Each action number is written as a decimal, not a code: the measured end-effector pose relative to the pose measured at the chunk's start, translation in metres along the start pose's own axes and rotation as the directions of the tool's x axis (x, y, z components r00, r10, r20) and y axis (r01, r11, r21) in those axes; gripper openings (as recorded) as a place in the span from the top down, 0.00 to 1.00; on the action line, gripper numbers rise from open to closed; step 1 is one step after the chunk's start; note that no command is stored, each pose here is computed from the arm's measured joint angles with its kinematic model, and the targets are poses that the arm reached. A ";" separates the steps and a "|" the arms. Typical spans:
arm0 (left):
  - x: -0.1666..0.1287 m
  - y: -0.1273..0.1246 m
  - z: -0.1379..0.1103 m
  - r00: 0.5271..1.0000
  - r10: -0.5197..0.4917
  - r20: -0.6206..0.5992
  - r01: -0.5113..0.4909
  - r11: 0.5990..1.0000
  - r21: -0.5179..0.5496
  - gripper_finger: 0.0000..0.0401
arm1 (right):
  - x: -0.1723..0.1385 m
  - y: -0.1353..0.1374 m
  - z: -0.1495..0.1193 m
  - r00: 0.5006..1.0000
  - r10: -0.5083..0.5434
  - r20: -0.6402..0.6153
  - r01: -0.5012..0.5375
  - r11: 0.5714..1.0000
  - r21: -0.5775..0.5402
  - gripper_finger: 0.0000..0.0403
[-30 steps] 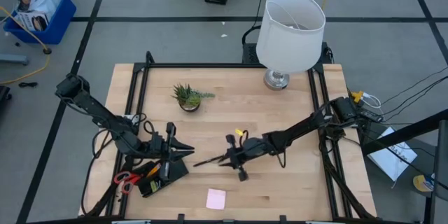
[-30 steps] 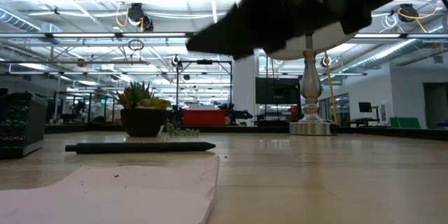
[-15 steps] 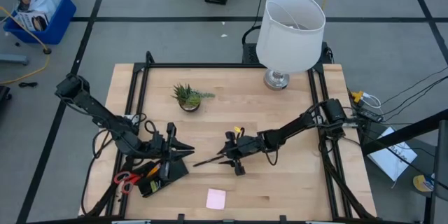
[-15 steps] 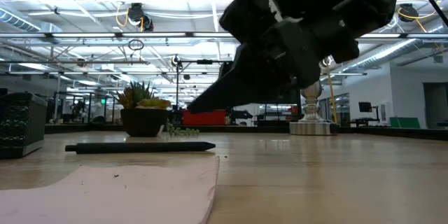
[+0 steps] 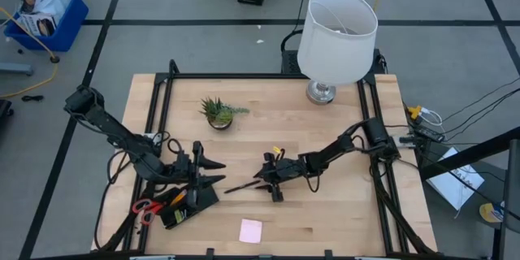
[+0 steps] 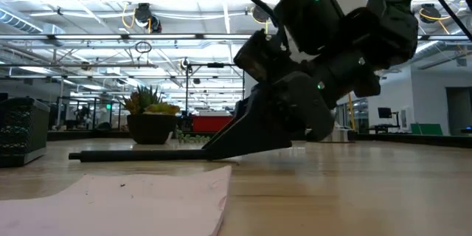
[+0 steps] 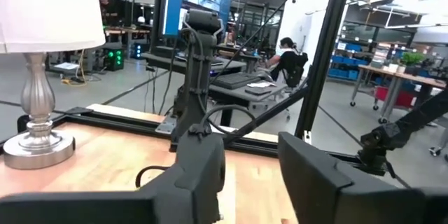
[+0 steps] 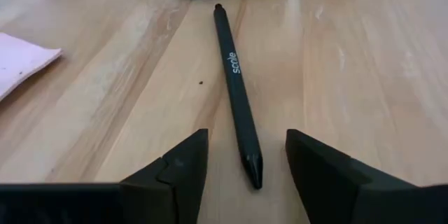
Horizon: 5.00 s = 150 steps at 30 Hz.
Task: Pick and place office supplies into organizer
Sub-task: Put the pen into the top left section of the desk organizer
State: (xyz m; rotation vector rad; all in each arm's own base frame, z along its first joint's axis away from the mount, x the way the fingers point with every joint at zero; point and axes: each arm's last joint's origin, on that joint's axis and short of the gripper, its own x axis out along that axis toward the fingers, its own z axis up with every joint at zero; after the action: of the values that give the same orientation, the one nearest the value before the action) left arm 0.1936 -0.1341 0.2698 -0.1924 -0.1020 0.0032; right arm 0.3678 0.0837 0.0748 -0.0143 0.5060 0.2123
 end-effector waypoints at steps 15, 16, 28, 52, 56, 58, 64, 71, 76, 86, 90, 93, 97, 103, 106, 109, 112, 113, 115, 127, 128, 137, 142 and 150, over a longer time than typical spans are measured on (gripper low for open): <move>0.000 -0.001 -0.001 1.000 -0.026 -0.014 0.026 1.000 0.008 0.50 | 0.005 -0.010 -0.007 1.000 -0.002 0.004 0.001 0.999 0.049 0.87; 0.000 -0.001 -0.001 1.000 -0.026 -0.014 0.027 1.000 0.008 0.50 | 0.005 -0.011 -0.007 1.000 -0.001 0.004 0.001 0.999 0.043 0.91; 0.000 0.000 -0.001 1.000 -0.015 -0.012 0.015 1.000 0.009 0.49 | 0.004 -0.007 0.005 0.988 0.044 0.150 -0.049 0.998 0.034 0.93; 0.000 0.000 -0.002 1.000 -0.011 -0.019 0.012 0.999 0.035 0.50 | -0.030 0.035 0.066 0.894 0.096 0.437 -0.072 0.995 -0.071 0.92; 0.000 -0.001 -0.002 0.999 -0.041 -0.021 0.042 0.998 0.038 0.54 | -0.030 0.035 0.065 0.895 0.096 0.435 -0.072 0.995 -0.071 0.94; 0.000 -0.001 -0.002 0.999 -0.044 -0.020 0.045 0.998 0.039 0.60 | -0.030 0.035 0.065 0.895 0.095 0.435 -0.071 0.995 -0.071 0.93; 0.000 -0.003 -0.001 0.996 -0.090 -0.014 0.091 0.994 0.062 0.84 | -0.030 0.035 0.065 0.895 0.096 0.435 -0.072 0.995 -0.072 0.92; 0.000 -0.003 -0.001 0.996 -0.091 -0.014 0.092 0.993 0.070 0.97 | -0.030 0.035 0.065 0.895 0.100 0.434 -0.076 0.995 -0.071 0.93; 0.000 -0.003 -0.001 0.993 -0.117 -0.017 0.118 0.990 0.080 0.99 | -0.030 0.036 0.065 0.895 0.101 0.434 -0.078 0.994 -0.071 0.92; 0.000 -0.004 -0.001 0.992 -0.126 -0.018 0.127 0.988 0.082 0.98 | -0.030 0.036 0.065 0.895 0.101 0.434 -0.078 0.994 -0.071 0.93; 0.000 -0.004 -0.001 0.991 -0.136 -0.019 0.137 0.987 0.081 0.99 | -0.030 0.036 0.065 0.895 0.101 0.434 -0.078 0.994 -0.071 0.93; 0.000 -0.004 -0.001 0.990 -0.138 -0.019 0.140 0.987 0.081 0.99 | -0.030 0.036 0.065 0.895 0.101 0.434 -0.078 0.994 -0.071 0.93; 0.000 -0.004 -0.001 0.990 -0.138 -0.019 0.139 0.987 0.081 0.98 | -0.030 0.036 0.065 0.895 0.101 0.434 -0.078 0.994 -0.071 0.93; 0.000 -0.004 -0.001 0.990 -0.138 -0.019 0.139 0.987 0.083 0.98 | -0.030 0.036 0.066 0.895 0.102 0.435 -0.079 0.994 -0.071 0.93; 0.000 -0.004 -0.001 0.990 -0.138 -0.019 0.139 0.987 0.083 0.98 | -0.030 0.036 0.066 0.895 0.102 0.435 -0.079 0.994 -0.071 0.93; 0.000 -0.004 -0.001 0.993 -0.121 -0.017 0.122 0.989 0.083 0.99 | -0.030 0.036 0.066 0.895 0.102 0.435 -0.079 0.994 -0.071 0.93; -0.001 -0.002 0.001 0.997 -0.071 -0.006 0.071 0.994 0.080 0.96 | -0.030 0.036 0.066 0.891 0.102 0.443 -0.078 0.994 -0.071 0.93; -0.001 -0.001 0.002 0.999 -0.051 0.001 0.051 0.996 0.076 0.94 | -0.031 0.036 0.067 0.887 0.101 0.451 -0.078 0.994 -0.071 0.93; -0.004 0.000 0.005 1.000 0.006 0.014 -0.007 0.998 0.059 0.91 | -0.032 0.036 0.069 0.879 0.102 0.467 -0.078 0.994 -0.071 0.93; -0.032 -0.002 0.015 0.990 0.140 -0.022 -0.137 0.986 0.099 0.60 | -0.035 0.036 0.074 0.847 0.078 0.526 -0.048 0.996 -0.069 0.92; -0.036 -0.002 0.016 0.988 0.155 -0.022 -0.153 0.983 0.098 0.58 | -0.036 0.036 0.076 0.839 0.078 0.538 -0.044 0.996 -0.075 0.93; -0.056 -0.003 0.016 0.979 0.194 -0.068 -0.182 0.972 0.151 0.49 | -0.043 0.034 0.086 0.760 0.004 0.650 0.018 0.999 -0.028 0.92; -0.065 -0.010 0.018 0.982 0.177 -0.064 -0.164 0.972 0.168 0.52 | -0.044 0.034 0.095 0.733 0.005 0.680 0.018 0.999 -0.027 0.93; -0.085 -0.013 0.036 0.988 0.151 -0.022 -0.147 0.978 0.146 0.59 | -0.032 0.042 0.108 0.787 0.020 0.617 0.024 0.998 -0.063 0.92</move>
State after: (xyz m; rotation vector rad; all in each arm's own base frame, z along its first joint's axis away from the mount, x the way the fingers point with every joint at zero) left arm 0.1049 -0.1414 0.2985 -0.0547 -0.0543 0.1565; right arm 0.3833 0.1255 0.1867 -0.0100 -0.1645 0.2183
